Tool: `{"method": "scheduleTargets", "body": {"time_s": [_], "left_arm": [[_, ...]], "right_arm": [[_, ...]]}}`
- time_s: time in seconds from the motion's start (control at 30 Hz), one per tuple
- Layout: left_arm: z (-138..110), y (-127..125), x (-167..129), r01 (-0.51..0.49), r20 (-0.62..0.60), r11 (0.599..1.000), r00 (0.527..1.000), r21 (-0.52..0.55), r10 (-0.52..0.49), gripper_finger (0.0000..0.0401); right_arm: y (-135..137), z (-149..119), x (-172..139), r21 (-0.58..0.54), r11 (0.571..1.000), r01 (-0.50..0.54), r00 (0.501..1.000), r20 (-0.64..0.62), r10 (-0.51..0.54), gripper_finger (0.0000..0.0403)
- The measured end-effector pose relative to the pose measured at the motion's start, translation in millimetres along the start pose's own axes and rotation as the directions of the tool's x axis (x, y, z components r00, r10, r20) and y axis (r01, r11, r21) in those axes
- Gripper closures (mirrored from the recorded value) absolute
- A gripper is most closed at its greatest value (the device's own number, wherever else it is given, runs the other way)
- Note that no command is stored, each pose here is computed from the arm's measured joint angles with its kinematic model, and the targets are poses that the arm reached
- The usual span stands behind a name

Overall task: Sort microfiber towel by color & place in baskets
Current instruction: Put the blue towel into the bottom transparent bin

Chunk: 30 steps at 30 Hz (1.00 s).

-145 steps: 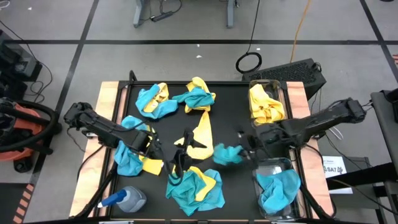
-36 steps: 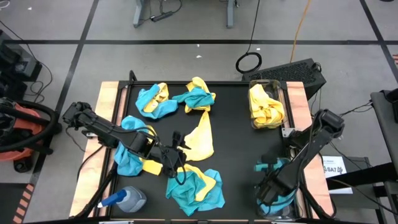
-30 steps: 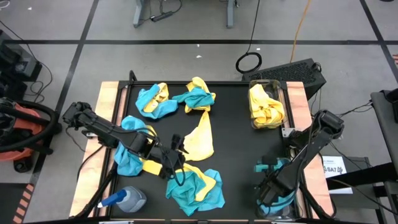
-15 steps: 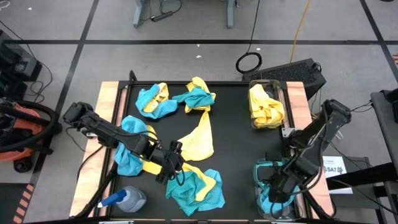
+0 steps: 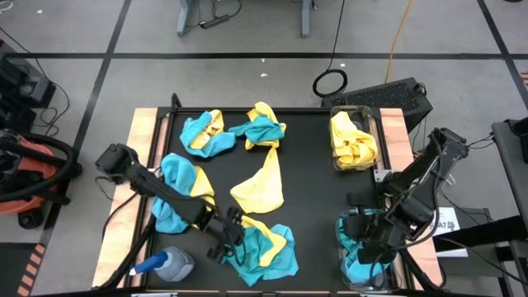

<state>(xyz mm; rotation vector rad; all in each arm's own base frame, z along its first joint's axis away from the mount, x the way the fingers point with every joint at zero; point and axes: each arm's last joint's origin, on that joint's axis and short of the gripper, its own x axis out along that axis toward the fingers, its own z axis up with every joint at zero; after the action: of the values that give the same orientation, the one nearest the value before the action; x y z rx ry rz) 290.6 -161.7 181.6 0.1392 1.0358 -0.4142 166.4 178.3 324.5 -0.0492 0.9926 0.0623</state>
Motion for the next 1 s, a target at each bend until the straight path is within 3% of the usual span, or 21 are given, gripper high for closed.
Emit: {"method": "scheduleTargets", "body": {"time_s": [0.17,0.3,0.4,0.57,0.6,0.87,1.0], "left_arm": [[-6.4,-2.6,14.3,-0.124,-0.044,0.992,0.991,-0.018,0.123,0.0111],[-8.7,-3.3,22.6,-0.133,-0.062,0.991,0.989,-0.022,0.131,0.0144],[-9.3,-4.2,23.9,-0.133,-0.066,0.991,0.989,-0.019,0.131,0.0209],[-8.3,-6.5,14.3,-0.109,-0.077,0.994,0.991,0.025,0.111,0.0366],[-5.9,-7.3,10.3,-0.101,-0.067,0.994,0.992,0.037,0.104,0.0381],[16.3,-15.9,-52.6,-0.084,0.007,0.990,0.996,0.112,0.084,0.0383],[24.6,-20.2,-92.0,-0.078,0.092,0.988,0.994,0.133,0.066,0.0388]], "right_arm": [[0.4,2.3,0.3,-0.031,0.999,0.009,1.000,0.030,-0.008,0.0383],[1.7,5.3,0.1,-0.049,0.999,0.022,0.997,0.078,-0.018,0.0383],[2.3,6.5,0.0,-0.060,0.998,0.021,0.996,0.091,-0.016,0.0383],[2.2,7.5,-0.1,-0.055,0.998,0.036,0.993,0.112,-0.030,0.0383],[2.2,7.6,-0.1,-0.055,0.998,0.038,0.993,0.114,-0.032,0.0383],[5.2,14.2,-0.2,-0.109,0.991,0.074,0.977,0.208,-0.050,0.0379],[6.5,16.2,3.7,-0.139,0.982,0.130,0.958,0.274,-0.088,0.0350]]}}
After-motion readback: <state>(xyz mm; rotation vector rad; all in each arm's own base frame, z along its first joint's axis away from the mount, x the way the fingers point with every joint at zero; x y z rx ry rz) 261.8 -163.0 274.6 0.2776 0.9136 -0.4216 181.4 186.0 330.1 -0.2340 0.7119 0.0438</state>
